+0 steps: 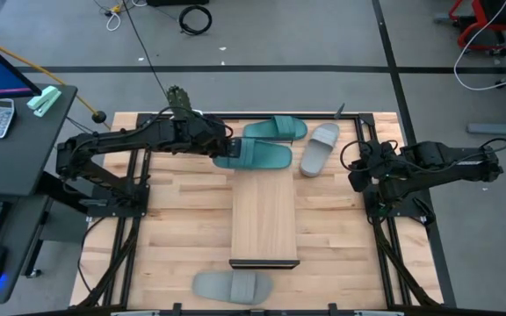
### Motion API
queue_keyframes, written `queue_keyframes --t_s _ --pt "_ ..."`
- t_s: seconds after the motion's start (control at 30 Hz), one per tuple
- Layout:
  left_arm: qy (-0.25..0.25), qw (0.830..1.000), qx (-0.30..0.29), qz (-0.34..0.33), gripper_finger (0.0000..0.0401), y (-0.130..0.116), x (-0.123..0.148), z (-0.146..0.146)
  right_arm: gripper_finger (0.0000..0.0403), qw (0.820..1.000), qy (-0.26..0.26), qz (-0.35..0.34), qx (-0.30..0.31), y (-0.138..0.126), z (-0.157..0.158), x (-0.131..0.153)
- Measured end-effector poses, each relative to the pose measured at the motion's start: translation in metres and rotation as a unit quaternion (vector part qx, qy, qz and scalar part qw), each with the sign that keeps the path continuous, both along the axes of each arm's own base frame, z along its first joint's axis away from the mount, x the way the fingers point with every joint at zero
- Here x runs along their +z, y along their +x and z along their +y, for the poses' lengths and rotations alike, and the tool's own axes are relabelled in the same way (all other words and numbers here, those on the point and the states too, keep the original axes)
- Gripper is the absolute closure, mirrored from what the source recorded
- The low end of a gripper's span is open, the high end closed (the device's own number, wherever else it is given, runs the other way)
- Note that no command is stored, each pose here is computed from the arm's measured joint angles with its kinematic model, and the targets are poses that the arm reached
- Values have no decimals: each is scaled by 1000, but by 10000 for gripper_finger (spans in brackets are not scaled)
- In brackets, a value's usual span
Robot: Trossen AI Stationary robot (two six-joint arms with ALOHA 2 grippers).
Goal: Pick and place slides into the shelf
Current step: Put the bottom green slide on the shelf
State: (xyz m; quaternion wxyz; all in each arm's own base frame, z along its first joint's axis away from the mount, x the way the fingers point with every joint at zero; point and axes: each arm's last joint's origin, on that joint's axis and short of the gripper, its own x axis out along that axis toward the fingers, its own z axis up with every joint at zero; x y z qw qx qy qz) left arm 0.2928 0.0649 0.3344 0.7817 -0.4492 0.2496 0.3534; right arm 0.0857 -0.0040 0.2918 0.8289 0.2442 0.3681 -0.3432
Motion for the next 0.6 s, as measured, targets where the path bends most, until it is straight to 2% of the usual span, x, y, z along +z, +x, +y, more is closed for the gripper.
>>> queue_keyframes --t_s 0.6 --pt "6 998 6 64 398 -9 -7 -1 321 1000 1 -1 -1 0 0 0"
